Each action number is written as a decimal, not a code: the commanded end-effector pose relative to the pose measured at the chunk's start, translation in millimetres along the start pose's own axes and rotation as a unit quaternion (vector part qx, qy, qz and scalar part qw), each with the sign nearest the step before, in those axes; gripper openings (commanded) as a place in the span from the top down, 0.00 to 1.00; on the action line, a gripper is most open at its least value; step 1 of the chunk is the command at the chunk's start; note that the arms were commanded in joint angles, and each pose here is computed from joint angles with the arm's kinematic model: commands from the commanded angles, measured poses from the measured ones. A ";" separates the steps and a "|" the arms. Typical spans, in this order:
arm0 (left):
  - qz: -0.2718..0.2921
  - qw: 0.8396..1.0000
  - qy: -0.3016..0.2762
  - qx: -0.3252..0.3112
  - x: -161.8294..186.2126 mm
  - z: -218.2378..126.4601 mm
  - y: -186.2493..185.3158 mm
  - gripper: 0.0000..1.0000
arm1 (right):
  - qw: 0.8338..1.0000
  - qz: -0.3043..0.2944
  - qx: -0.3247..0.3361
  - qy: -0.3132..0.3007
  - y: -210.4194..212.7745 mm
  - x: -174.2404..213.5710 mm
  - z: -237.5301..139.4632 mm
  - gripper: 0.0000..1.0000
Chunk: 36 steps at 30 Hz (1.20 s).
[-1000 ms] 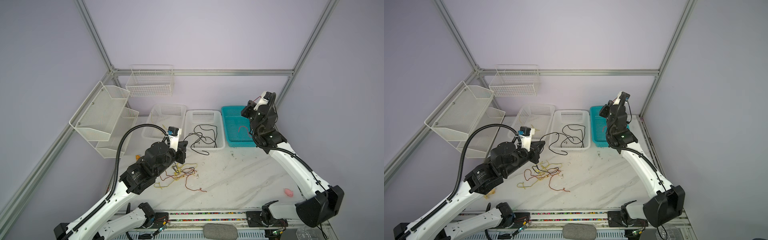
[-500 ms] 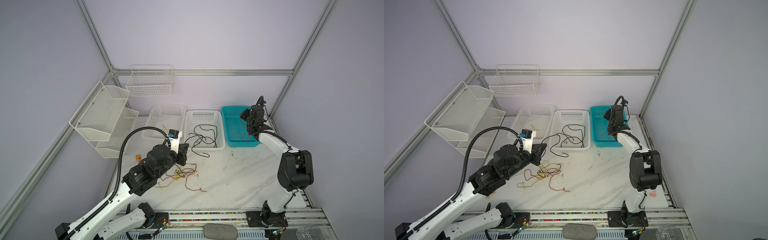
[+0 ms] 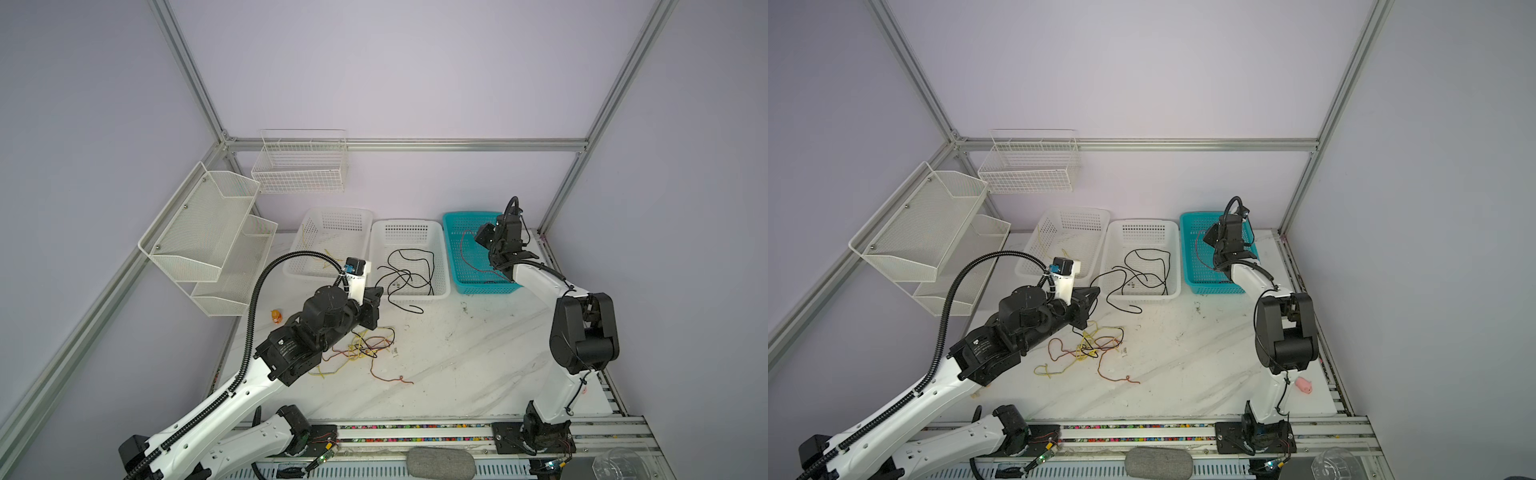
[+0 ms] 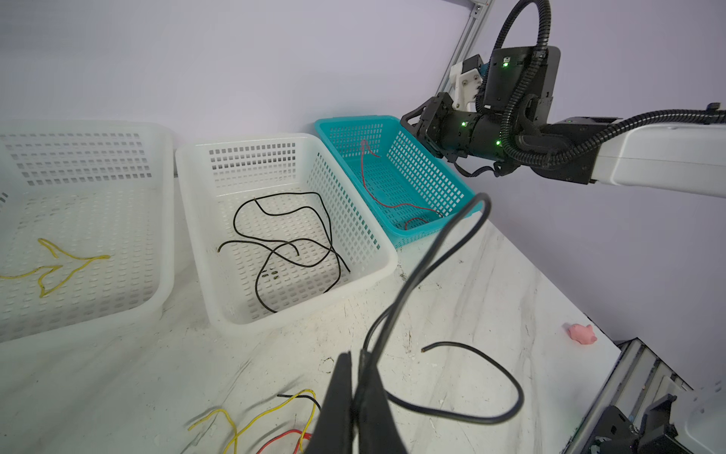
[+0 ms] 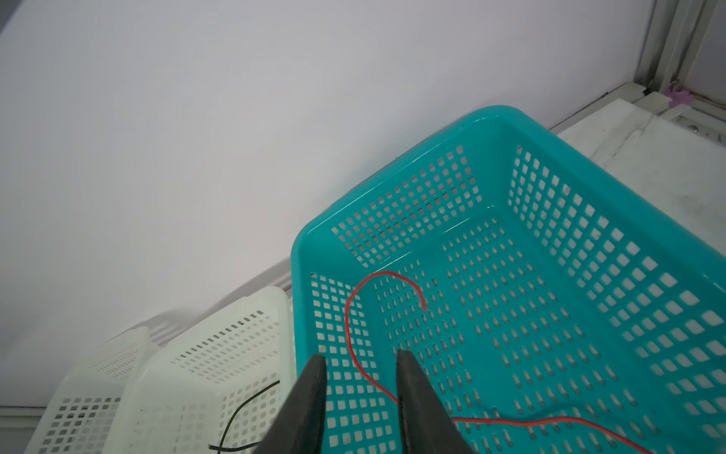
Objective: Untangle the cables
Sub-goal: 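Open the right gripper over the teal basket and swing it back toward the tangle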
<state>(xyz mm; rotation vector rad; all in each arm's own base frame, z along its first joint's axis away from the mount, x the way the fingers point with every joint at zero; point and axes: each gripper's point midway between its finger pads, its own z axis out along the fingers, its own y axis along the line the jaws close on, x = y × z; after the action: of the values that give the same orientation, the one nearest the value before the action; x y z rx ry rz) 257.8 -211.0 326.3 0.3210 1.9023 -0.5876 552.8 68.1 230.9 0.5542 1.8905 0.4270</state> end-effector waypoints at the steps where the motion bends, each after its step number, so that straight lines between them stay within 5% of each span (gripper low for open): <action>1: -0.010 1.000 -0.021 0.013 -7.8 3.0 -5.8 1.00 | 0.999 0.014 -0.027 -0.036 23.5 -35.3 -31.6 0.61; 5: -0.010 0.999 -0.025 0.017 -13.3 4.6 -8.6 1.00 | 0.997 0.020 -0.064 -0.041 41.4 -43.5 -57.1 0.58; 8: -0.015 0.999 -0.034 0.017 -19.9 4.7 -9.6 1.00 | 0.988 0.017 -0.153 -0.014 77.5 -24.7 -84.2 0.57; 12: -0.030 0.998 -0.050 0.014 -32.1 1.8 -10.2 1.00 | 0.938 -0.001 -0.347 0.023 138.4 24.9 -155.8 0.56; 15: -0.052 0.997 -0.061 0.000 -40.1 -0.9 -5.8 1.00 | 0.901 -0.005 -0.432 0.039 149.4 62.0 -208.7 0.55; 24: -0.123 0.988 -0.098 0.008 -66.4 -7.8 -9.1 1.00 | 0.812 -0.051 -0.572 0.103 145.3 149.2 -329.0 0.54; 31: -0.145 0.983 -0.111 0.035 -84.0 -7.2 -20.9 1.00 | 0.785 -0.045 -0.600 0.151 132.6 195.7 -359.8 0.54; 36: -0.147 0.983 -0.104 0.033 -83.0 1.6 -22.4 1.00 | 0.798 -0.012 -0.568 0.202 136.3 232.1 -357.4 0.55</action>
<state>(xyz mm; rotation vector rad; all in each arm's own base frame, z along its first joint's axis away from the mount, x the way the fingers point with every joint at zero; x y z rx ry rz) 282.2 -225.4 345.8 0.0585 1.8858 -0.7433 171.5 291.8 249.3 -0.4758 1.6452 1.5766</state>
